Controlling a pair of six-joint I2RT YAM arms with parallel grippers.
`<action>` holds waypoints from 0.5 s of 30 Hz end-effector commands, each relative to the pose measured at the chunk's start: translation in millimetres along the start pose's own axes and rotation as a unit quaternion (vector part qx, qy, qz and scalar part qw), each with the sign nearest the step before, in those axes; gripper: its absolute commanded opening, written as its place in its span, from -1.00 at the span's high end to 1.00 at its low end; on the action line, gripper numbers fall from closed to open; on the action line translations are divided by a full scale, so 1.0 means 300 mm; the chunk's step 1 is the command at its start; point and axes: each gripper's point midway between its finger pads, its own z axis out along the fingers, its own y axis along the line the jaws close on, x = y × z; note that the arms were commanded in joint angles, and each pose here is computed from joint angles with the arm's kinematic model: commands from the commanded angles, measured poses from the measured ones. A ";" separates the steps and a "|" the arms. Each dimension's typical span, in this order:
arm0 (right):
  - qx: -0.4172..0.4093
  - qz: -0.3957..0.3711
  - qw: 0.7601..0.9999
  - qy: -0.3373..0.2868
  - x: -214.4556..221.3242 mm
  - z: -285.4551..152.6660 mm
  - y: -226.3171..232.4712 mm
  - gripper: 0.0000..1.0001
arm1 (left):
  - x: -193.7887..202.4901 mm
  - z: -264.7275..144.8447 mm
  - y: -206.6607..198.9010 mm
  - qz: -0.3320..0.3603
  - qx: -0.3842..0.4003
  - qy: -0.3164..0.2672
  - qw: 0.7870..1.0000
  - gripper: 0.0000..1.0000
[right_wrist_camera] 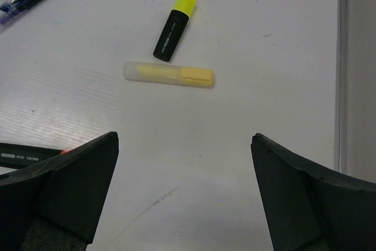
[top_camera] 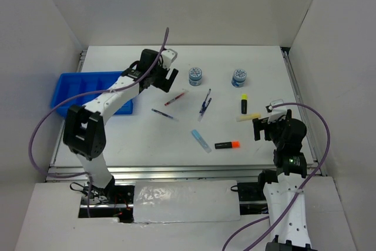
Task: Sort the stationery into containers
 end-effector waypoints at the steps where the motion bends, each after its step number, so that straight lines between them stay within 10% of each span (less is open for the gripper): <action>1: 0.007 -0.001 1.000 -0.008 -0.025 -0.002 -0.016 -1.00 | -0.160 0.079 -0.042 -0.013 0.026 -0.051 0.998 -0.92; 15: 0.006 0.007 1.000 0.017 0.008 0.013 -0.024 -1.00 | -0.222 0.434 -0.209 -0.058 0.134 -0.053 0.988 -0.99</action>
